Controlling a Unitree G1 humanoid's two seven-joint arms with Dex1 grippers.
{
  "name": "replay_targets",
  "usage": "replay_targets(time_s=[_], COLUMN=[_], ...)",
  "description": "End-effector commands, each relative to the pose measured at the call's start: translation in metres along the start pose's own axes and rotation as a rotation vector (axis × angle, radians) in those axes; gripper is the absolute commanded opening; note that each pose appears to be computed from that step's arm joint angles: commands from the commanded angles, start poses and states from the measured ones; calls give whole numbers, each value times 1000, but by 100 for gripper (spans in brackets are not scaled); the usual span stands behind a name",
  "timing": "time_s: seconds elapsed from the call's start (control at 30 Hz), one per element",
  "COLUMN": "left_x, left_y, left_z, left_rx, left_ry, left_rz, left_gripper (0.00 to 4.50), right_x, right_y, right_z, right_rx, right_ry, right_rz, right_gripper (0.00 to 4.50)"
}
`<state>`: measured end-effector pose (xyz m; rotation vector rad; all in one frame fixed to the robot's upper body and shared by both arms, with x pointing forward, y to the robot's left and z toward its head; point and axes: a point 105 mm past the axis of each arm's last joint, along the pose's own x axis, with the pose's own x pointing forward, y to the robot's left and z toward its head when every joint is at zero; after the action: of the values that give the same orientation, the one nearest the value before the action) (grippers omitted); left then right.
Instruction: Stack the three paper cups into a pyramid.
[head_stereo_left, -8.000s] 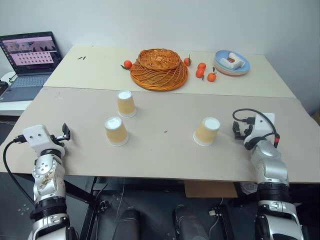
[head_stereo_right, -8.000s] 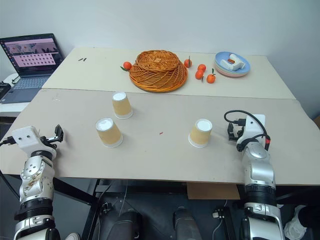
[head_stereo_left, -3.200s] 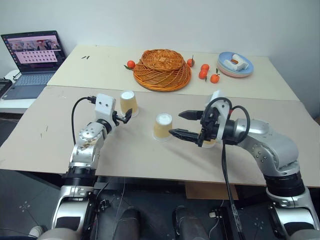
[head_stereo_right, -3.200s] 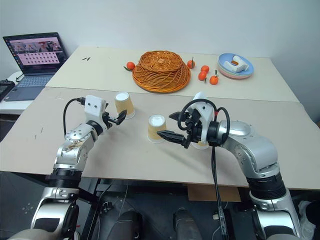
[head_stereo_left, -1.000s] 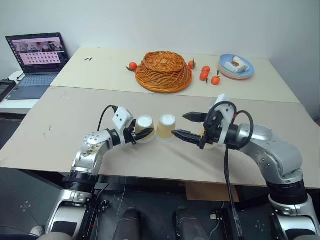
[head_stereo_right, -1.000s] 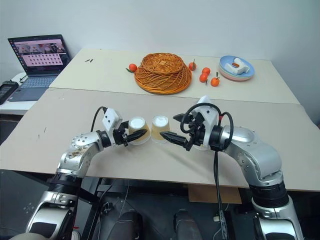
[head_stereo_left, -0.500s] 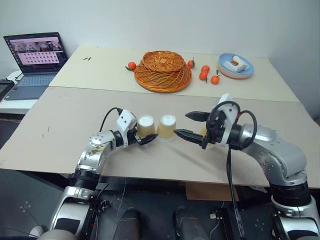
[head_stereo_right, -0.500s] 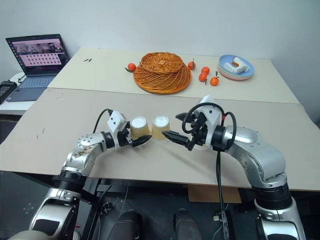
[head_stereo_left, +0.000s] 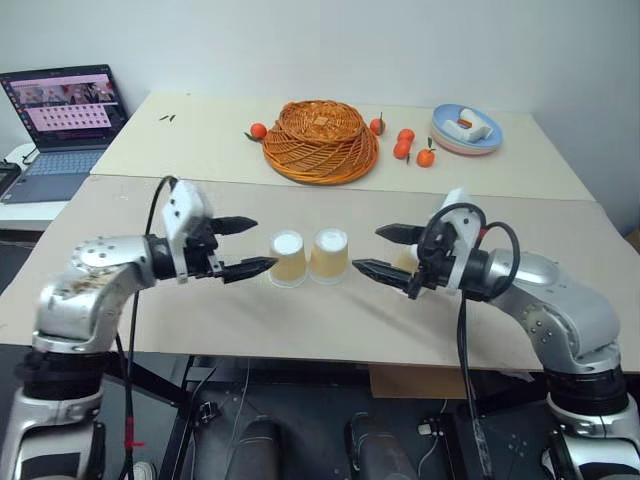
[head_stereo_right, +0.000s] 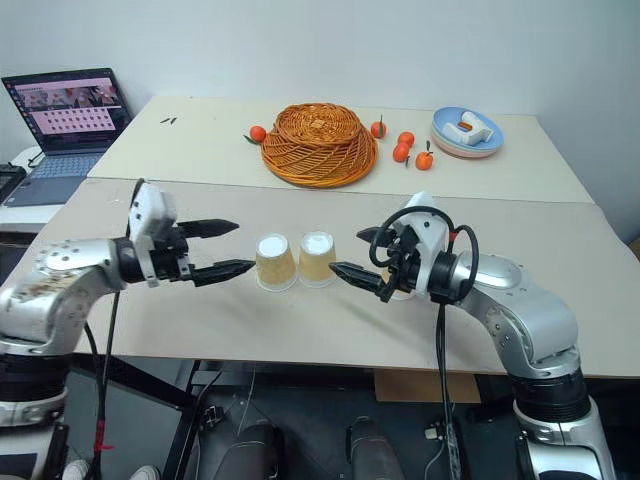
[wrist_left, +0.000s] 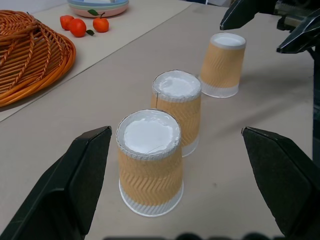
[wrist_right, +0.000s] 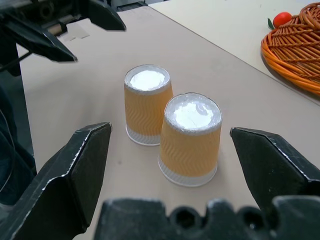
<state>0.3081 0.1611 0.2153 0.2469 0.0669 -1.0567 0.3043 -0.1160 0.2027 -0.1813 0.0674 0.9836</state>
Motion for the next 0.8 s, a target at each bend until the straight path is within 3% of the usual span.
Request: replay_targets(time_s=[0.03, 0.2, 0.33, 0.5, 0.63, 0.8], left_x=[-4, -1, 3, 7, 13, 18], left_y=[-7, -7, -7, -5, -6, -10], left_z=[27, 24, 25, 29, 33, 38], left_rx=[37, 37, 37, 50, 55, 67], left_ry=[-58, -49, -59, -70, -87, -101], left_rz=[-33, -25, -23, -12, -16, -22], left_gripper=[443, 443, 443, 443, 443, 443], right_x=[-42, -104, -120, -97, -70, -43], right_y=[-37, -77, -82, -66, -54, -61], right_z=[12, 4, -16, -49, -48, -31], right_rx=[-43, -57, -67, -85, -96, -115], right_ry=[-13, 74, 195, 340, 326, 237], right_rz=[-167, -361, -372, -248, -153, -147], right_gripper=[450, 450, 450, 450, 450, 450])
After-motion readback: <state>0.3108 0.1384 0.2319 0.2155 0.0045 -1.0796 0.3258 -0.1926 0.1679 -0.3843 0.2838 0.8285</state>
